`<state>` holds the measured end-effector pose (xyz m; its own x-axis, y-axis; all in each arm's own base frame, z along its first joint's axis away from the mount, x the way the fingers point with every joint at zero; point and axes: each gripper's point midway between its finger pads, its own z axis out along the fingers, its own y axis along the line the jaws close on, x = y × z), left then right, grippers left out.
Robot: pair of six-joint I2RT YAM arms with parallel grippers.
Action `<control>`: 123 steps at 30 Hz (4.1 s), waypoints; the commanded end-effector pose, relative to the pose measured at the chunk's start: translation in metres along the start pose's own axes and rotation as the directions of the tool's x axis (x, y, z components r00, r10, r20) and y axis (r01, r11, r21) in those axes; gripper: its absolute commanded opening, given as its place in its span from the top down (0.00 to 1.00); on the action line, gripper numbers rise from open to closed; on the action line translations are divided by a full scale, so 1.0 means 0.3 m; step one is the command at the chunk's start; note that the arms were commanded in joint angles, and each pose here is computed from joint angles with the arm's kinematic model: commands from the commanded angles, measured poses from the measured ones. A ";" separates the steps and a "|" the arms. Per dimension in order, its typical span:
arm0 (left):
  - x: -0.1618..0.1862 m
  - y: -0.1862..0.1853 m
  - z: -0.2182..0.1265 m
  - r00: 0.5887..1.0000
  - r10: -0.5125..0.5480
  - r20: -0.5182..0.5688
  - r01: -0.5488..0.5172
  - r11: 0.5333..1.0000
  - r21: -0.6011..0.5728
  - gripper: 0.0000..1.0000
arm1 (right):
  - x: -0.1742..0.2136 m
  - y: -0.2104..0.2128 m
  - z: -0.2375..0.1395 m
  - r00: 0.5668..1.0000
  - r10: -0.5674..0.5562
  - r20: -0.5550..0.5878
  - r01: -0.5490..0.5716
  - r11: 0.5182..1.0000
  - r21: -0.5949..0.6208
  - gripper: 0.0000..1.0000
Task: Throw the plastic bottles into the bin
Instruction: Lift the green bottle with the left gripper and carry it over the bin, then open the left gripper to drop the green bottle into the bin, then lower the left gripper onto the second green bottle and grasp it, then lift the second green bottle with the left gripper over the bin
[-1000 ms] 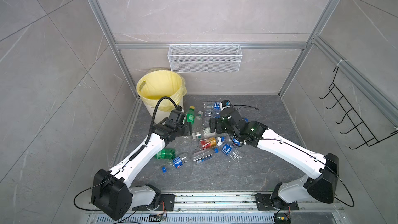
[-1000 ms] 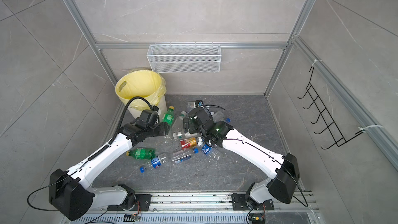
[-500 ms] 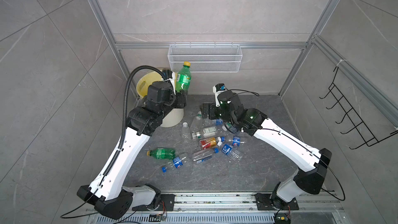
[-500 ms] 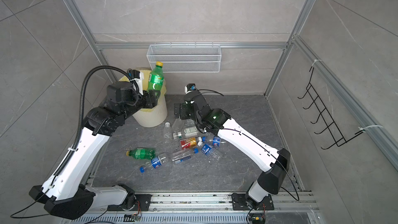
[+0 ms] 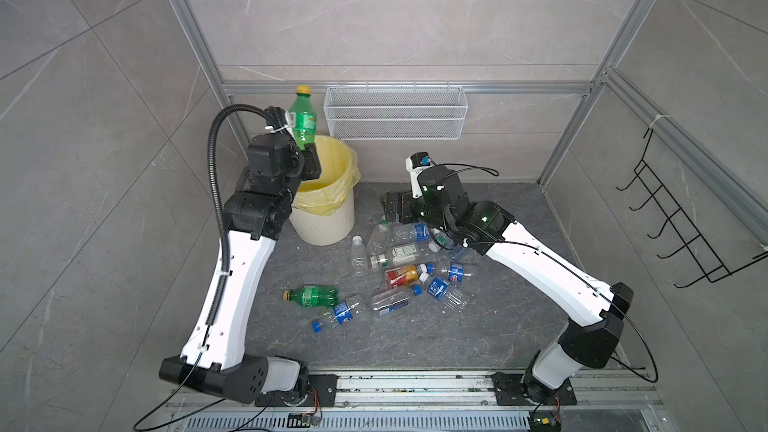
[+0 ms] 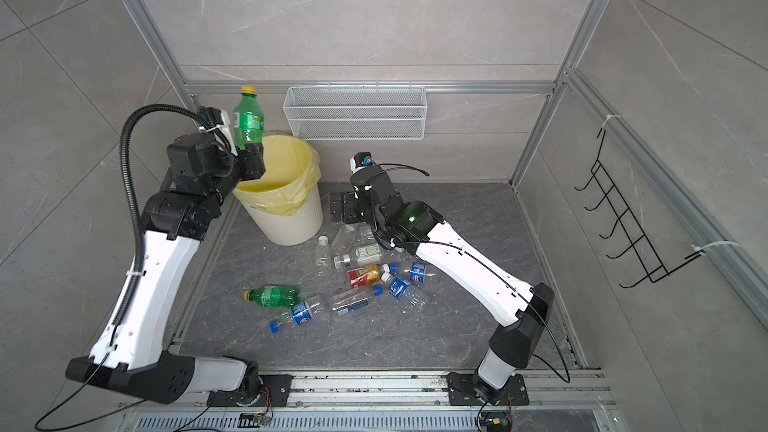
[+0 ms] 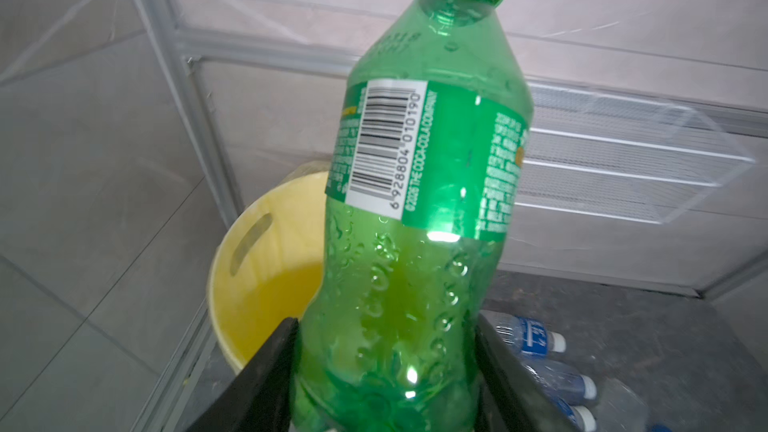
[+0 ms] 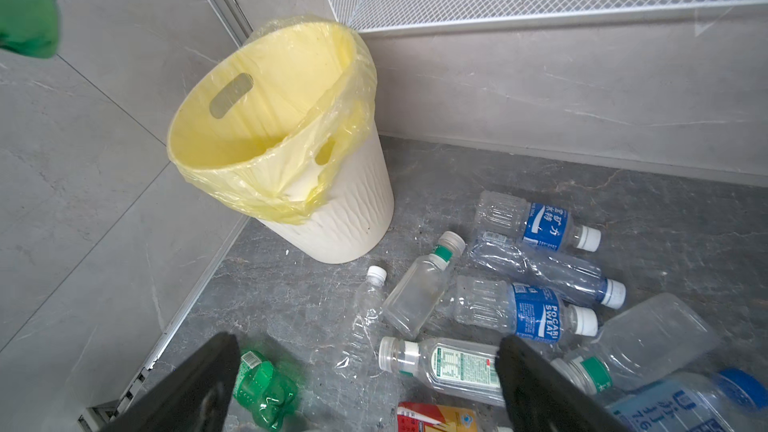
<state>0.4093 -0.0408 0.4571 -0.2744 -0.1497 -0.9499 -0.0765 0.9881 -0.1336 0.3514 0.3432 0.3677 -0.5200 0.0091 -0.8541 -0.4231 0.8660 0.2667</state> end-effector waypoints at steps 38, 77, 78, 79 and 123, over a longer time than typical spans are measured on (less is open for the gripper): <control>0.525 -0.044 -0.180 0.880 -0.140 -0.453 0.141 0.990 -0.032 0.00 | 0.331 -0.128 0.021 0.979 -0.071 -0.190 0.088 0.993 0.084 0.00; 1.361 0.321 -0.082 0.379 -0.852 -0.361 0.584 0.523 -0.621 0.04 | 0.641 0.096 0.090 0.922 -0.186 -0.339 0.182 0.982 -0.043 0.00; 1.368 0.320 -0.076 0.377 -0.850 -0.367 0.582 0.526 -0.620 0.06 | 0.645 0.095 0.091 0.922 -0.185 -0.341 0.182 0.982 -0.042 0.00; 1.373 0.322 -0.070 0.378 -0.849 -0.370 0.580 0.529 -0.620 0.08 | 0.645 0.095 0.093 0.922 -0.186 -0.341 0.183 0.982 -0.041 0.00; 0.229 0.100 -0.212 0.880 -0.472 -0.049 0.471 0.858 0.207 0.47 | 0.437 0.160 0.027 0.961 -0.152 -0.231 0.139 0.988 -0.069 0.00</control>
<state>0.3276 -0.0257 0.3552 -0.3386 -0.6538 -0.6767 -0.0851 0.7375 -0.6700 0.2696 0.3976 0.2356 -0.6305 -0.2649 -0.7296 -0.5416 0.8234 0.1692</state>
